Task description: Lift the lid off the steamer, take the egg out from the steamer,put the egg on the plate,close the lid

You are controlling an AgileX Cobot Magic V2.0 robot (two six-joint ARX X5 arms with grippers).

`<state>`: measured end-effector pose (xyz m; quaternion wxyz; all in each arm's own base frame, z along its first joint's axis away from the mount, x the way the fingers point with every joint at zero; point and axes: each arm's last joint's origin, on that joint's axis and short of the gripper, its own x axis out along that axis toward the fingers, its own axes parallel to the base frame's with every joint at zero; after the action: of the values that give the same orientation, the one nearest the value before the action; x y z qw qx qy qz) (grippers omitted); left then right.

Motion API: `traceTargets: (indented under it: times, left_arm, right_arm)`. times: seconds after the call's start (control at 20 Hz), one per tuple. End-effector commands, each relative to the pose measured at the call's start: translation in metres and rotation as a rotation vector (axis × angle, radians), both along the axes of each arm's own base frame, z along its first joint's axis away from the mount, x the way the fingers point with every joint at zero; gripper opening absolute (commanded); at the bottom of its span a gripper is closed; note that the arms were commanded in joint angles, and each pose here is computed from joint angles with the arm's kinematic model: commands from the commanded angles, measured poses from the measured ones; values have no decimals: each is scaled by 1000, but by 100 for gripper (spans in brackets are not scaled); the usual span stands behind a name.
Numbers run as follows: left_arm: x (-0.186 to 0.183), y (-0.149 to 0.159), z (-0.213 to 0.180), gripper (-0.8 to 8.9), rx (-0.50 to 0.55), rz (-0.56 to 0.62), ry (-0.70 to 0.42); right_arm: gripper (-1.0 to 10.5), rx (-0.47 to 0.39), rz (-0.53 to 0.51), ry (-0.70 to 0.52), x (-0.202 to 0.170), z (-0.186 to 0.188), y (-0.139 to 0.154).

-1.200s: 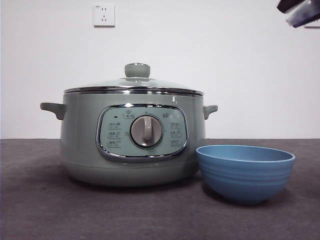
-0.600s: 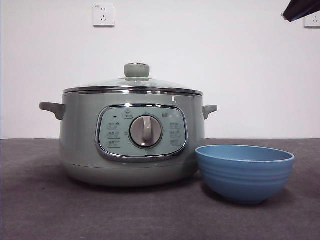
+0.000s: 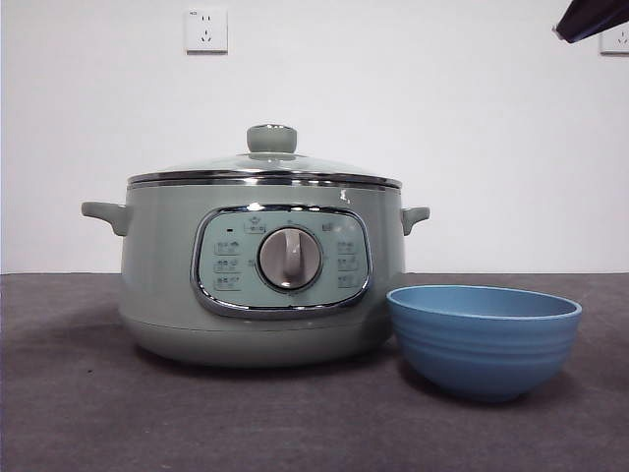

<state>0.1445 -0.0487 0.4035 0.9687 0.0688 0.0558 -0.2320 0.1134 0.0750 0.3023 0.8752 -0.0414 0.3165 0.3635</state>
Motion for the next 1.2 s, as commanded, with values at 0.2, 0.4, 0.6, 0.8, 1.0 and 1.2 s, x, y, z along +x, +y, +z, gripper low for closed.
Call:
traceTargets:
  times: [0.2, 0.4, 0.6, 0.8, 1.0, 1.2]
  left_arm:
    - [-22, 36, -81, -4, -55, 197, -218]
    - [-35, 46, -149, -4, -67, 305, -174]
    - [-41, 48, -196, -4, -93, 348, -127]
    - [-44, 48, -228, -4, -97, 351, -73]
    - [-47, 48, -248, -4, -103, 357, 1]
    - [-49, 48, -256, -4, -108, 362, 70]
  right_arm:
    - [0, -2, -3, 10, 0, -3, 0]
    - [0, -2, -3, 10, 0, -3, 0]
    - [0, -2, -4, 10, 0, -3, 0]
    - [0, -2, -3, 10, 0, -3, 0]
    - [0, -2, -4, 10, 0, -3, 0]
    - [0, -2, -3, 10, 0, -3, 0]
